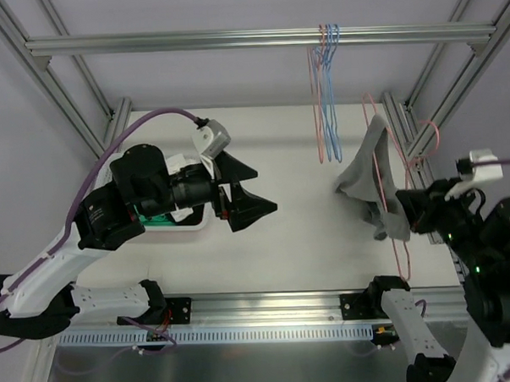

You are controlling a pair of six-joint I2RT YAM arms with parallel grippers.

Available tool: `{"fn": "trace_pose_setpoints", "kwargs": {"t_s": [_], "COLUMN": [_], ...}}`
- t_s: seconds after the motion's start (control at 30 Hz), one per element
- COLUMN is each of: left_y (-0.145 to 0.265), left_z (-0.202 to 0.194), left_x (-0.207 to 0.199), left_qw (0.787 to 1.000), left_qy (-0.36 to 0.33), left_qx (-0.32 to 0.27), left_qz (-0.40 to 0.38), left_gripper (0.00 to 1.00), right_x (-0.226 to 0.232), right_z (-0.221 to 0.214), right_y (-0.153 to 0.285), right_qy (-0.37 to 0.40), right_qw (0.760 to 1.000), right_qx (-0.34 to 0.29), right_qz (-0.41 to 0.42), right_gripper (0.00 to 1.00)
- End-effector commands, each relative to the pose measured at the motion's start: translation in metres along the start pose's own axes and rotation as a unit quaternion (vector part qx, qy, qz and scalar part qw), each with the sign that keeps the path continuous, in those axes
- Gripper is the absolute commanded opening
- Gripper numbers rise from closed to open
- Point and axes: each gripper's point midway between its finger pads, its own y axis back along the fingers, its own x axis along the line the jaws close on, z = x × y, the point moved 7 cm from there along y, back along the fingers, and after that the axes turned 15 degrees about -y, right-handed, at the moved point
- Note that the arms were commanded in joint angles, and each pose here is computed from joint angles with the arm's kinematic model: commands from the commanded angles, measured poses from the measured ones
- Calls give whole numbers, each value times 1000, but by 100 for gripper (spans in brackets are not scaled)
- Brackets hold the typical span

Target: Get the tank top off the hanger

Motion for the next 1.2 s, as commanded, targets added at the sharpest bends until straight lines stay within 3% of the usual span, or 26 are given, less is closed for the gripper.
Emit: {"fn": "trace_pose_setpoints", "kwargs": {"t_s": [0.0, 0.03, 0.07, 0.2, 0.33, 0.47, 0.63, 0.73, 0.83, 0.87, 1.0, 1.17], "left_y": [-26, -49, -52, -110, -138, -148, -149, -147, -145, -146, -142, -113], "left_z": [45, 40, 56, 57, 54, 40, 37, 37, 34, 33, 35, 29], "left_x": [-17, -29, -34, -36, -38, -33, -27, -27, -27, -27, -21, 9], "left_qw": [993, 992, 990, 987, 988, 989, 988, 988, 988, 988, 989, 972], "left_qy": [-98, -108, -120, -153, -149, -149, -147, -146, -146, -146, -129, -79], "left_qx": [-62, -45, -65, -45, -38, -21, -26, -28, -27, -28, -30, -44], "left_qz": [-21, -42, -44, -14, -13, 9, 35, 36, 36, 36, 68, 219], "left_gripper": [99, 99, 99, 99, 98, 81, 42, 34, 13, 1, 0, 0], "right_x": [11, 17, 22, 33, 36, 34, 34, 33, 34, 34, 33, 32], "right_z": [-30, -36, -38, -44, -38, -31, -28, -26, -25, -24, -24, -33], "right_y": [38, 55, 63, 103, 122, 122, 116, 112, 110, 111, 109, 103], "right_qy": [-9, -11, -12, -1, 5, 10, 15, 16, 16, 17, 19, 26], "right_qw": [998, 998, 996, 988, 983, 983, 983, 984, 983, 983, 984, 981], "right_qx": [50, 44, 42, 45, 35, 34, 42, 42, 43, 41, 39, 62], "right_qz": [33, 53, 72, 151, 179, 179, 180, 173, 176, 178, 173, 183], "right_gripper": [0, 0, 0, 0, 0, 0, 0, 0, 0, 0, 0, 0]}}
